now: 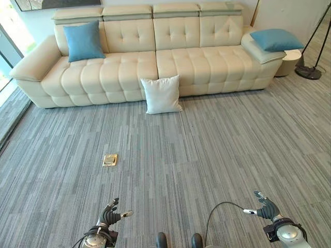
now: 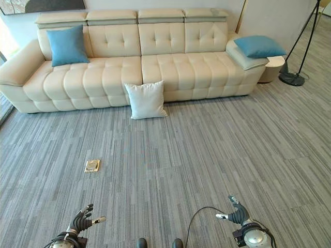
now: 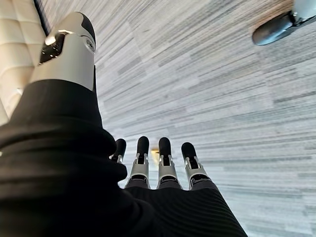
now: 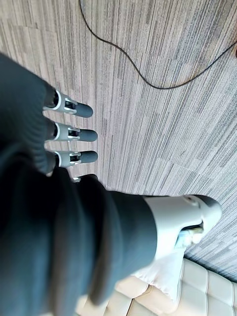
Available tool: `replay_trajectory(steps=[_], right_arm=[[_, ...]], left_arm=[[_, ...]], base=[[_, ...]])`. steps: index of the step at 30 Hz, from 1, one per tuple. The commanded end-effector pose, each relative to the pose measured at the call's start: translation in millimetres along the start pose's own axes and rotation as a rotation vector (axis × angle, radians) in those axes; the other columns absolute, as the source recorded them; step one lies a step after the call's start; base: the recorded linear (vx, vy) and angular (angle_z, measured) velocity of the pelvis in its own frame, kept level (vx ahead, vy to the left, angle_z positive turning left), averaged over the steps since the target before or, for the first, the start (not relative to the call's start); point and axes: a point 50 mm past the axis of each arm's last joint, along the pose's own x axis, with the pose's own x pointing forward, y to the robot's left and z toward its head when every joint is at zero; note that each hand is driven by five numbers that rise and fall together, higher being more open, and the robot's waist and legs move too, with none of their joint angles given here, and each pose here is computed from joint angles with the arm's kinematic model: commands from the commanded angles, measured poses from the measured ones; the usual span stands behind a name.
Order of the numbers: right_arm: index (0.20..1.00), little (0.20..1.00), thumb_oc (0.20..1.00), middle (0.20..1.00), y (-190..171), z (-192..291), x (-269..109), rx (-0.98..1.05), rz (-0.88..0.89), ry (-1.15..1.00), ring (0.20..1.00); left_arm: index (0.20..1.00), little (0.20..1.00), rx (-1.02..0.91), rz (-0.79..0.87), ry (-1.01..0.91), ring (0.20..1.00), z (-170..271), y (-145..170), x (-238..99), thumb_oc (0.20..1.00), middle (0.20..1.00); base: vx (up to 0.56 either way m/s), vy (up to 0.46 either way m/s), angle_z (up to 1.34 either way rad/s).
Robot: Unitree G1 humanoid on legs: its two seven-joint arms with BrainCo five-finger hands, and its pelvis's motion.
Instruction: Pick up all the scattered cushions and arrange them neatly on the sofa.
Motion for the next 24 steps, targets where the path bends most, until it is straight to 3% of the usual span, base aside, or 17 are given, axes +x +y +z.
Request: replay_trajectory(steps=[1, 24], right_arm=[[1.0, 1.0, 1.0, 1.0, -4.5, 18.9, 10.5, 0.053, -0.031, -0.064, 1.0], [1.0, 1.0, 1.0, 1.0, -2.4, 30.2, 18.3, 0.141, -0.089, -0.069, 1.0]], left_arm=[[1.0, 1.0, -0.034, 0.085, -0.101, 1.0, 24.7, 24.8, 7.0, 1.0, 1.0], [1.0, 1.0, -0.143, 0.135, -0.146, 1.0, 32.4, 27.7, 4.3, 1.0, 1.0]], base=[[0.03, 0.012, 0.05], [0.03, 0.026, 0.0]])
